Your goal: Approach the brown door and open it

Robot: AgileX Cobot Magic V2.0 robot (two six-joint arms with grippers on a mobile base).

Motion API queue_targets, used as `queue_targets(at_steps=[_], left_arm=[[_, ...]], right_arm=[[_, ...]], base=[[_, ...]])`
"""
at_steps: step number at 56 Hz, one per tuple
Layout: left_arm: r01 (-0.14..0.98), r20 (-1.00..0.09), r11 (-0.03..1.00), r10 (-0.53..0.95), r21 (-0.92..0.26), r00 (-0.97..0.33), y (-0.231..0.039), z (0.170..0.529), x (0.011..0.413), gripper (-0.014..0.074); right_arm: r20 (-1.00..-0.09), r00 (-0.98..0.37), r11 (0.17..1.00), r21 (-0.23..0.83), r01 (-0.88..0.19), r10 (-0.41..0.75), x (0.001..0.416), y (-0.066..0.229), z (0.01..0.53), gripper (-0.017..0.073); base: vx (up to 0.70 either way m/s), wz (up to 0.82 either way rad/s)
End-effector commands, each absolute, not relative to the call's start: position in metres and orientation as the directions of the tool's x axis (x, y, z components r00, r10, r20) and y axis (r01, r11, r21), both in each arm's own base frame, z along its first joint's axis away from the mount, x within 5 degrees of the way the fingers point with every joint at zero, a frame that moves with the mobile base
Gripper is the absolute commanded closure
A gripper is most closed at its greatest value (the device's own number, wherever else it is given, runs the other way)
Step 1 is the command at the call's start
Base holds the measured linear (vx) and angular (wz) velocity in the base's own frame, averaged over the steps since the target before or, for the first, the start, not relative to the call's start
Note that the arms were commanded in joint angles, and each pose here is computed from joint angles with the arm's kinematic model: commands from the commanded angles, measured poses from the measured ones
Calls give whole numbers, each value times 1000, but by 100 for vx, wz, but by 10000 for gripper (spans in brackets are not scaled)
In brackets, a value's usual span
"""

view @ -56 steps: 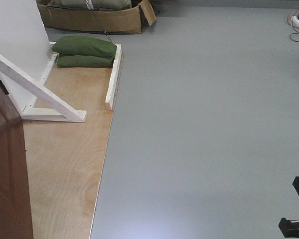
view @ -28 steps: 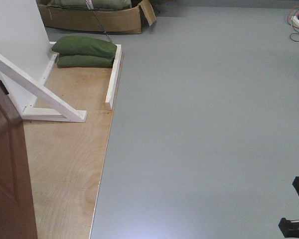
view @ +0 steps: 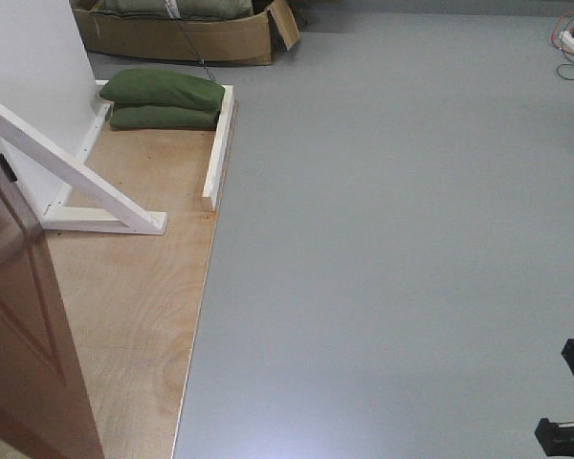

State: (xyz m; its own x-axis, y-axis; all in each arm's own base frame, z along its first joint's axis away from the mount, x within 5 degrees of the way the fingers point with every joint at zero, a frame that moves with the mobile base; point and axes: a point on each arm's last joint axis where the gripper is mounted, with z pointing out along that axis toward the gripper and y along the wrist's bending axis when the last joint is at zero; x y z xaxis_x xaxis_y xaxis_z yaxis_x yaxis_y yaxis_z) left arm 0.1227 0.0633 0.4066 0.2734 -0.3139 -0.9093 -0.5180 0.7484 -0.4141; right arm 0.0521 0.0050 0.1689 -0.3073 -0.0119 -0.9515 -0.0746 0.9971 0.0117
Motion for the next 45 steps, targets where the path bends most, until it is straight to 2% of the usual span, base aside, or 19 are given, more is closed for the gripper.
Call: queue_targets(at_steps=[1,16,37,39,45], left_arm=[[-283,-899,864,-345,-417,271,43,421,136,447],[4,-900,919,-387,-394,200,13,424,148,447],[90,-918,920,-389,-382,76,-4,410,176,447],[128,-941,936,-337,-329,42,-12,407,185,447],[161,-956,946,-290,-280,37,-19,413,192,447]], right_arm=[[-974,-227,997,-1,-73,-18,54,5,175,559],[-974,-227,997,-1,-73,-18,54,5,175,559],[-974,-227,997,-1,-73,-18,54,5,175,559],[-974,-227,997,-1,-73,-18,54,5,175,559],[-974,-227,997,-1,-73,-18,54,5,175,559]], base=[[0,0],[0,0],[0,0],[0,0],[0,0]])
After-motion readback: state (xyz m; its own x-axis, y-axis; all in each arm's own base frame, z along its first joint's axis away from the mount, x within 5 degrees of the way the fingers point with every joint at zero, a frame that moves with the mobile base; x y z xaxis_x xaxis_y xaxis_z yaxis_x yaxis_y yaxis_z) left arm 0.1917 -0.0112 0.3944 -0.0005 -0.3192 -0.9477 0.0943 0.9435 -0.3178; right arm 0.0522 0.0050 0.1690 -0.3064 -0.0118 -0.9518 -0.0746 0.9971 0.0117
